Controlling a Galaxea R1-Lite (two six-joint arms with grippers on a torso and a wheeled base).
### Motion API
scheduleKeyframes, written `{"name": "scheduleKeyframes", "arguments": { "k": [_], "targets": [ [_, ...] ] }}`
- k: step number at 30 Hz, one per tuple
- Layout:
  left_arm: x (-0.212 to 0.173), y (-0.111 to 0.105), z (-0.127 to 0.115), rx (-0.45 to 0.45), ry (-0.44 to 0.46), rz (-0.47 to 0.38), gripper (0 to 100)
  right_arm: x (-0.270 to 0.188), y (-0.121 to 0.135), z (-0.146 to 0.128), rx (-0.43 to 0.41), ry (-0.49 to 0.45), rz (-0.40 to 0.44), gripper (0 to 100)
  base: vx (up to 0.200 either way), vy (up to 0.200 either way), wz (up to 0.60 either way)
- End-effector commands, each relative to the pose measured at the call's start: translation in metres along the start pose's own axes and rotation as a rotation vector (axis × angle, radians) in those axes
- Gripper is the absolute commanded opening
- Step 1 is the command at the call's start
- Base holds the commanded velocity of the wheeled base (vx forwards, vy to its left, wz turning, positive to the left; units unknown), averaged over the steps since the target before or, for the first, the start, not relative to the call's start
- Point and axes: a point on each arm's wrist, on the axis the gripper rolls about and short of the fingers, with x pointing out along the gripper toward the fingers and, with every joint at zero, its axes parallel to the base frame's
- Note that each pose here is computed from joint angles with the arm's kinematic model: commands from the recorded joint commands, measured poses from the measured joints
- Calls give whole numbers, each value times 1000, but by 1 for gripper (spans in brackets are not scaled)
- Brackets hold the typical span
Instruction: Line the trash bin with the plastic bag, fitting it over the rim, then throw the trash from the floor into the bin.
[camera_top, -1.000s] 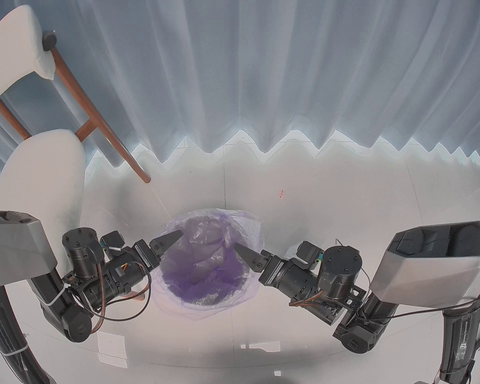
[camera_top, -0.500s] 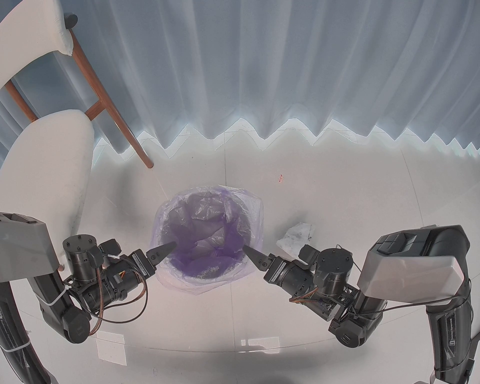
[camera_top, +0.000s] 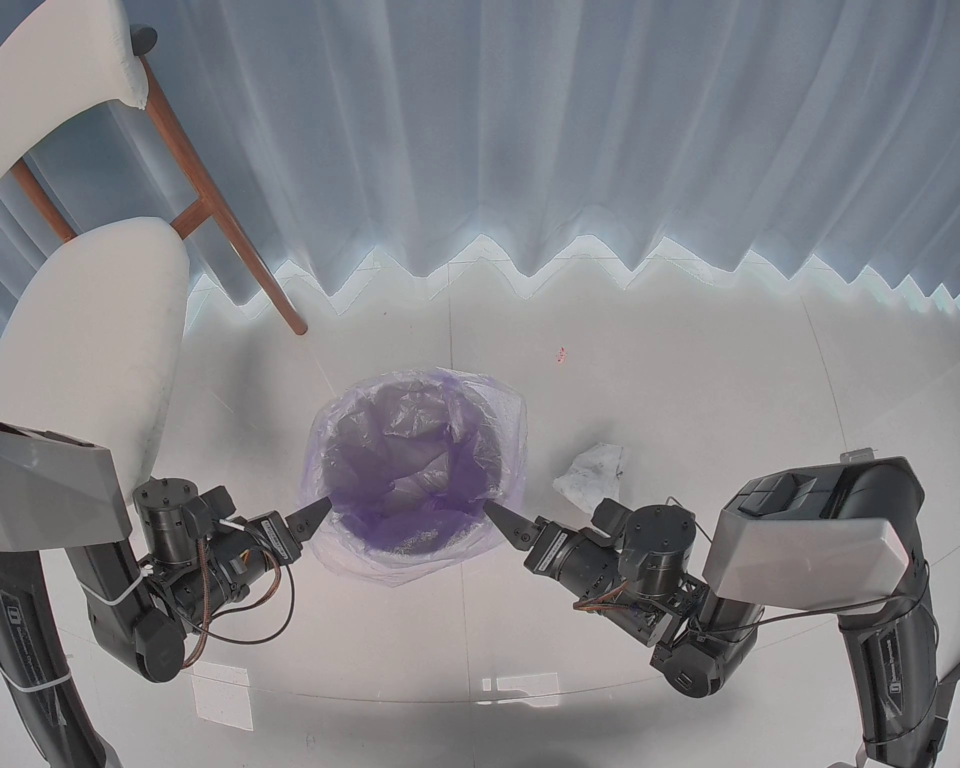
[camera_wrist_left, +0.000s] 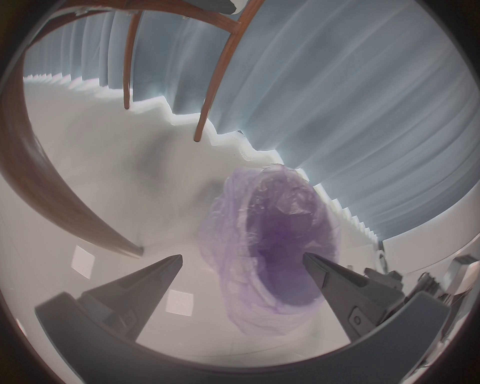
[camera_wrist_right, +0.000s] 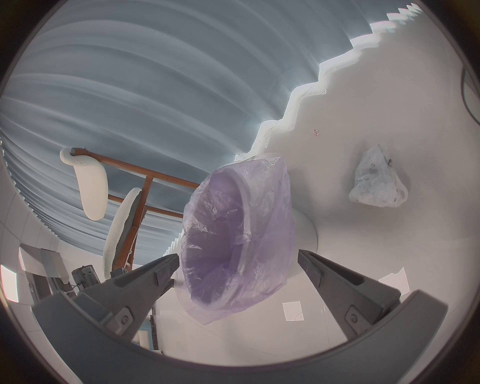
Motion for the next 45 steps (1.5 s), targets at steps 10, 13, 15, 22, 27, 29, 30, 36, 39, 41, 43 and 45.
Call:
{"name": "scheduleKeyframes", "arguments": {
  "k": [10, 13, 15, 22, 27, 29, 30, 36, 39, 41, 43, 45],
  "targets": [
    [15, 16, -26, 63, 79, 85, 100, 7, -6, -7, -4, -5, 4, 100, 0, 0, 0],
    [19, 17, -26, 63, 68, 98, 100, 7, -6, -7, -4, -3, 3, 100, 0, 0, 0],
    [22, 19, -23, 60, 38, 122, 100, 7, -6, -7, -4, -3, 3, 100, 0, 0, 0],
    [31, 31, -28, 48, 40, 170, 100, 8, -8, -10, -4, 1, -2, 100, 0, 0, 0],
    [31, 34, -25, 43, 35, 173, 100, 8, -9, -10, -6, 2, -3, 100, 0, 0, 0],
    [34, 37, -25, 41, 30, 179, 100, 8, -9, -10, -6, 2, -3, 100, 0, 0, 0],
    [35, 38, -26, 40, 29, 183, 100, 8, -9, -10, -6, 1, -2, 100, 0, 0, 0],
    [50, 46, -33, 42, 23, 217, 100, 8, -10, -11, -6, 4, -5, 100, 0, 0, 0],
    [55, 48, -34, 44, 14, 224, 100, 9, -10, -12, -7, 4, -3, 100, 0, 0, 0],
    [58, 50, -37, 43, 23, 228, 100, 10, -12, -15, -9, 10, -8, 100, 0, 0, 0],
    [61, 52, -40, 41, 28, 231, 100, 10, -13, -15, -9, 10, -10, 100, 0, 0, 0],
    [63, 53, -41, 40, 42, 238, 100, 11, -15, -16, -9, 12, -12, 100, 0, 0, 0]
  ]
}}
